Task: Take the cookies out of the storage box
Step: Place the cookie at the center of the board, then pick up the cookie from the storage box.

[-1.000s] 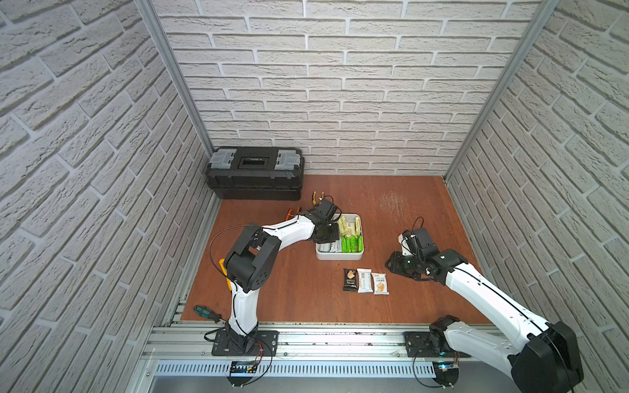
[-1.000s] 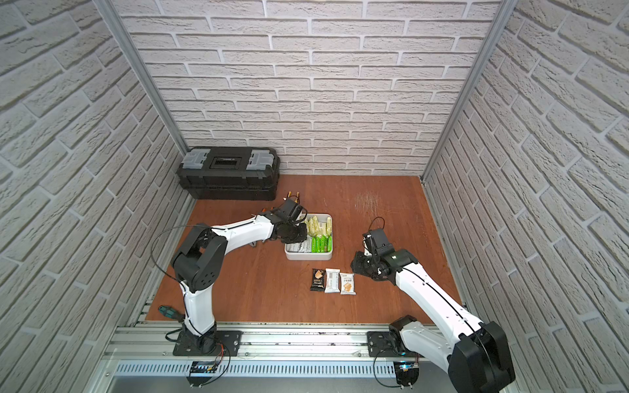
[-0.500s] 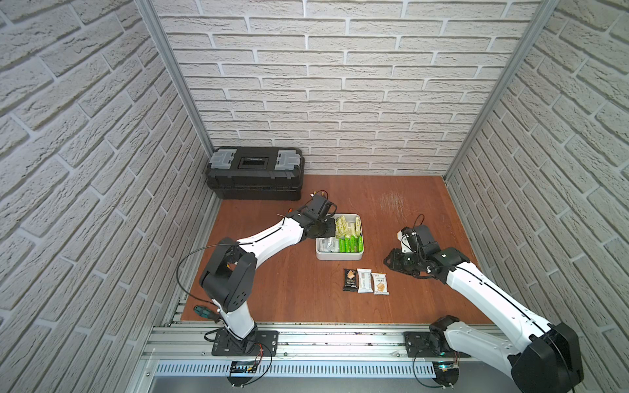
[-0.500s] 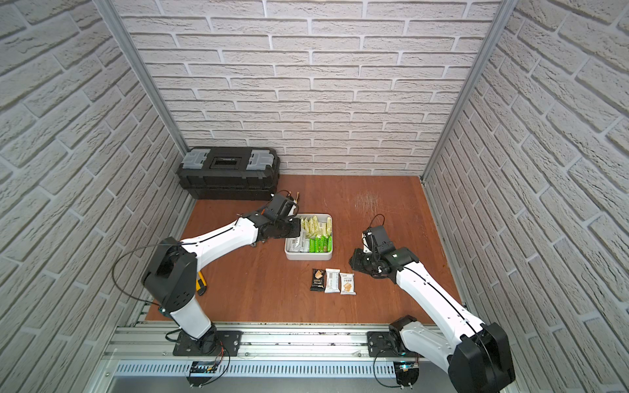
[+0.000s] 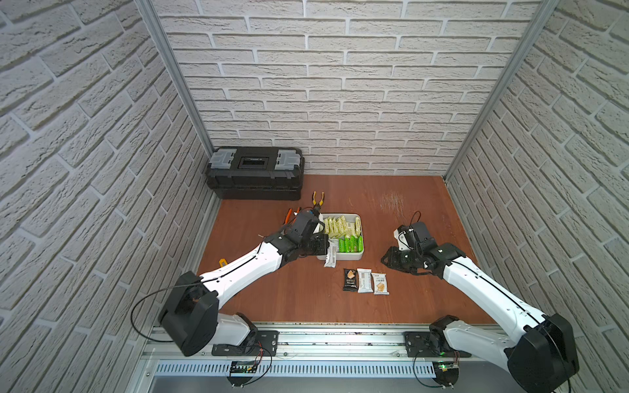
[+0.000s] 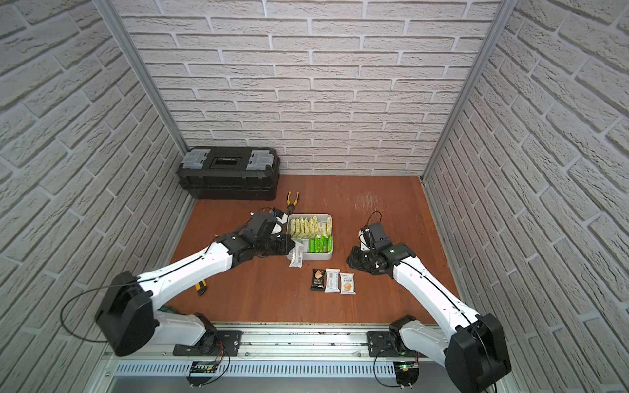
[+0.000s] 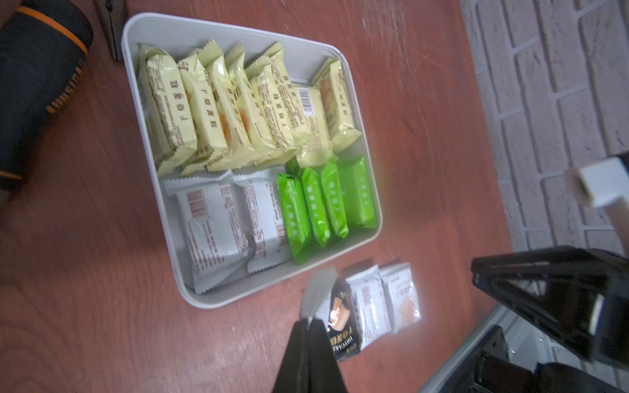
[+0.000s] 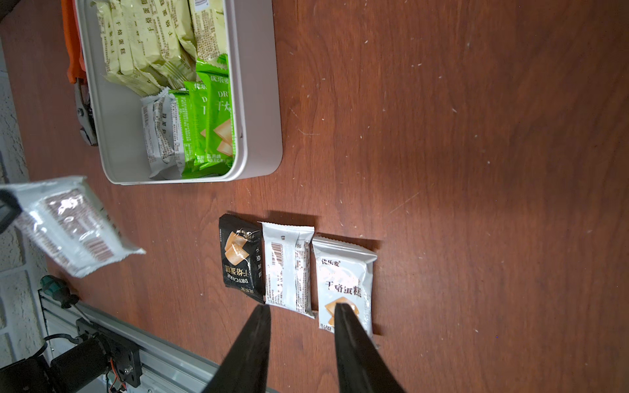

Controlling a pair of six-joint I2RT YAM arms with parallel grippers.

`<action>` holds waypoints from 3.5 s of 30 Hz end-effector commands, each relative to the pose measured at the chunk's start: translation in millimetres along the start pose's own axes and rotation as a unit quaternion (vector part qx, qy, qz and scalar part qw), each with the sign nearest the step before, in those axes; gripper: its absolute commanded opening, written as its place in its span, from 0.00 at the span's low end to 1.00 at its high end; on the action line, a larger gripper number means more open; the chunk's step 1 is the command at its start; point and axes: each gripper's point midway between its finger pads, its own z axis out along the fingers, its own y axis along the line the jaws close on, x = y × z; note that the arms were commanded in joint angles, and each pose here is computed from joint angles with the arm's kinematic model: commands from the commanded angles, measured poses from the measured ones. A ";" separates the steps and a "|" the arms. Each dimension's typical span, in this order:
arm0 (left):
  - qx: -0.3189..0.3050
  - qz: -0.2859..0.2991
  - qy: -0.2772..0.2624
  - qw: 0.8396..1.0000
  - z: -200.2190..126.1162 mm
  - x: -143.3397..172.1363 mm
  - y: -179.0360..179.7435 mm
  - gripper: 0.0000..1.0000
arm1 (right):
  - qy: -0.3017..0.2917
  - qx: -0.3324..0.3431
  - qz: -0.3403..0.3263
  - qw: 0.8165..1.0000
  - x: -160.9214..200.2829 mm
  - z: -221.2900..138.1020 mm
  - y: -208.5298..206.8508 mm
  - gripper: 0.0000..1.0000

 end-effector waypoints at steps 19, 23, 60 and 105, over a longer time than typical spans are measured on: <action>0.043 0.074 0.003 0.996 46.9 65.5 -6.9 0.00 | 0.001 -0.021 -0.006 1.000 13.7 -11.6 0.1 0.35; 0.014 0.069 0.000 0.998 61.0 75.4 -0.9 0.00 | 0.000 -0.018 -0.015 1.000 12.2 -16.1 1.3 0.35; -0.172 -0.239 -0.187 0.937 -55.1 -3.2 104.0 0.47 | -0.041 -0.044 -0.098 0.993 -43.3 -14.1 118.8 0.35; -0.035 -0.225 -0.104 0.968 -8.0 -41.2 114.7 0.66 | 0.092 -0.026 -0.088 0.992 -53.7 182.8 172.6 0.36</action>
